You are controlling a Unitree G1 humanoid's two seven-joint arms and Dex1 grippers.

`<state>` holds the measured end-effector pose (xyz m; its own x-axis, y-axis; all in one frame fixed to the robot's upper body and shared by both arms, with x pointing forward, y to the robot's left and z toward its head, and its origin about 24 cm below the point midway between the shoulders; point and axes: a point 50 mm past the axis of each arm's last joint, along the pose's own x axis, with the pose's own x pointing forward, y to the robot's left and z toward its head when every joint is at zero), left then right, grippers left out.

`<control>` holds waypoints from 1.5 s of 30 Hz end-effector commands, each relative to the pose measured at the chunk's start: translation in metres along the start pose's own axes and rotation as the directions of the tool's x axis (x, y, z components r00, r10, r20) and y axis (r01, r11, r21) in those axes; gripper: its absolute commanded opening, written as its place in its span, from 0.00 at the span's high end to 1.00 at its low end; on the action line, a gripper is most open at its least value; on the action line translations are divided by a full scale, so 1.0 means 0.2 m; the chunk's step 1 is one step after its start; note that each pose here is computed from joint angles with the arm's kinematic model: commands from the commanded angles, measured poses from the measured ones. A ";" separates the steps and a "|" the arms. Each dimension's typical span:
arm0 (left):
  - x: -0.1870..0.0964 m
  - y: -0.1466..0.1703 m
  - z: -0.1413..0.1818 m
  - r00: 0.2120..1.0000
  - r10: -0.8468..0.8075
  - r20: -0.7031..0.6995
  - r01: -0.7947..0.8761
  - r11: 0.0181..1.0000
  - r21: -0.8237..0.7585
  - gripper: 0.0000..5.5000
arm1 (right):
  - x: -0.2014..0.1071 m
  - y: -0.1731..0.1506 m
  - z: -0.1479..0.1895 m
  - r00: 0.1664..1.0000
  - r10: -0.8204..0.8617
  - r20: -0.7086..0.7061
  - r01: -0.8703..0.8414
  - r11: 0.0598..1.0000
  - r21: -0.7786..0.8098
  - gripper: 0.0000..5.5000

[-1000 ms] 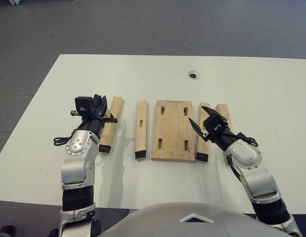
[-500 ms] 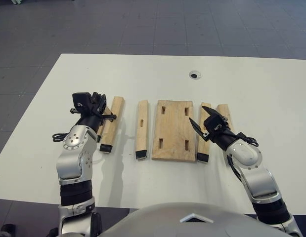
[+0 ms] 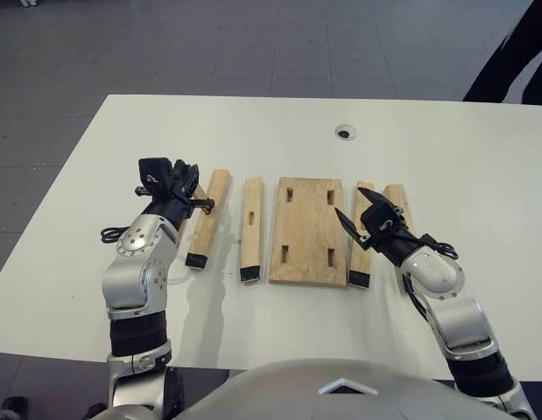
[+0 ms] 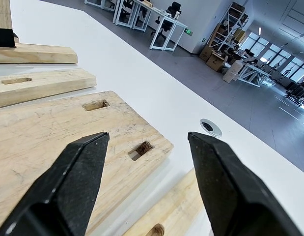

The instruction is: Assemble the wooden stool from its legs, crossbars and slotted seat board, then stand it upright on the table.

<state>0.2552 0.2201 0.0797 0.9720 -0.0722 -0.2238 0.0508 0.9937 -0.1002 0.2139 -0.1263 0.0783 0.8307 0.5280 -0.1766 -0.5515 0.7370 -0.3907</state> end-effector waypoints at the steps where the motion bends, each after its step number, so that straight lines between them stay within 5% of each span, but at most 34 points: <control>1: 0.01 -0.03 -0.08 0.998 -0.032 -0.061 0.029 0.999 -0.041 0.80 | 0.01 -0.01 0.00 1.000 0.005 -0.004 -0.005 1.000 -0.018 0.46; 12: -0.03 -0.01 0.02 0.999 -0.010 0.045 0.010 1.000 0.007 0.51 | 0.00 -0.01 0.00 1.000 0.000 -0.010 0.000 1.000 -0.016 0.46; 17: -0.07 -0.06 0.22 0.986 -0.035 0.162 0.034 0.999 0.005 0.36 | 0.01 0.00 0.00 1.000 0.007 -0.008 -0.007 1.000 -0.015 0.46; 26: -0.03 -0.11 0.57 0.965 -0.076 0.249 0.098 0.992 -0.080 0.42 | 0.00 0.00 -0.01 1.000 -0.004 -0.010 0.004 1.000 -0.022 0.46; 32: 0.10 -0.12 0.45 0.995 -0.052 0.091 0.062 0.991 -0.116 0.48 | 0.02 0.00 0.00 1.000 -0.005 -0.006 0.005 1.000 -0.027 0.46; 39: 0.20 -0.12 0.44 0.994 -0.038 0.107 0.047 0.996 -0.082 0.48 | 0.02 0.00 0.00 1.000 -0.005 -0.007 0.005 1.000 -0.030 0.46; 45: 0.13 -0.14 0.73 0.949 -0.060 0.311 0.092 0.992 -0.089 0.48 | 0.01 0.01 -0.01 1.000 -0.014 -0.014 0.013 1.000 -0.027 0.46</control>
<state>0.3122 0.2029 0.1780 0.9941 -0.1006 -0.0413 0.0899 0.9737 -0.2093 0.2150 -0.1255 0.0757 0.8351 0.5180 -0.1853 -0.5448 0.7317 -0.4097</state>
